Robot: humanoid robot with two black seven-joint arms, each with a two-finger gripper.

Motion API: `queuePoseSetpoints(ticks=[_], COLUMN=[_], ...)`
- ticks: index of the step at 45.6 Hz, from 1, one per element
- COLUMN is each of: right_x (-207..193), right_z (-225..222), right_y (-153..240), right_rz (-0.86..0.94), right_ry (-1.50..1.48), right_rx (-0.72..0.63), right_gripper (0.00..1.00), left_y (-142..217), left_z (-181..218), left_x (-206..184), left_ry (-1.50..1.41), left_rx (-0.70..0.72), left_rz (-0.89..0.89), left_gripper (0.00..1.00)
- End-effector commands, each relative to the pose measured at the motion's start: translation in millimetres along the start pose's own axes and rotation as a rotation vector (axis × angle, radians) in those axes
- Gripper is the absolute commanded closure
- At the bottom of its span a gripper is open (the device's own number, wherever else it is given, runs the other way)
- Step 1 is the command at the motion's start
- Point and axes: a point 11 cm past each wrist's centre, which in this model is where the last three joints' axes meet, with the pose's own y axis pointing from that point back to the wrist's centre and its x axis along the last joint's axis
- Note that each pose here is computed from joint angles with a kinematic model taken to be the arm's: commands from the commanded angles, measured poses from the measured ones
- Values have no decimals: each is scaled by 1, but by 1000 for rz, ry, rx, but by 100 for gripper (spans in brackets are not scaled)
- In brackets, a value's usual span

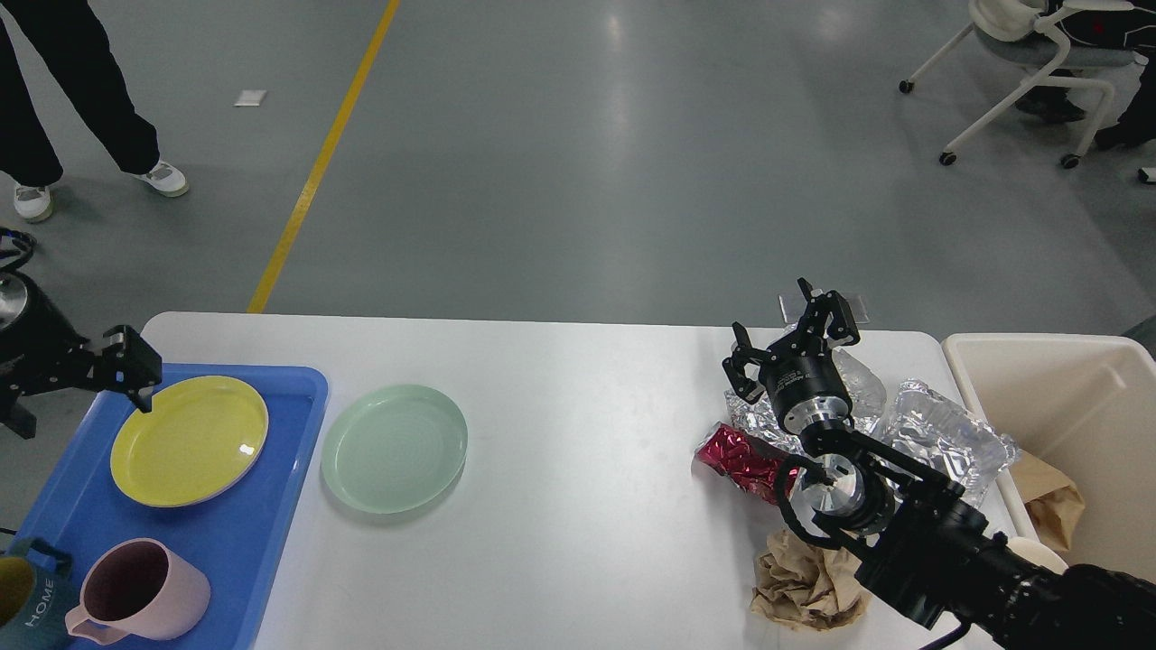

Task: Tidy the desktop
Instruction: 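Release the mug and move the left gripper to the green plate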

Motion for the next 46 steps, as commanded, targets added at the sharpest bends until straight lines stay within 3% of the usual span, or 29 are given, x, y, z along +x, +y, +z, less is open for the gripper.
queuePoseSetpoints(ticks=[1,13,22,35,41,46], right_x=[0,0,0,0,0,0], right_z=[0,0,0,0,0,0], right_y=[0,0,0,0,0,0], right_rz=[0,0,0,0,0,0], right_ry=[0,0,0,0,0,0], right_rx=[0,0,0,0,0,0], right_gripper=[0,0,0,0,0,0], left_y=[-27,-104,-145,-172,-182,-191], left_z=[3,41,73,117,118,113], left_x=[-5,-31,-59,-95,-104,-106], left_ry=[96,419,504,553,539,544], left_rx=[16,-96,-130,-167,-151,-133], left_rz=[13,116,160,151,142,158], left_gripper=[3,3,3,3,4,10])
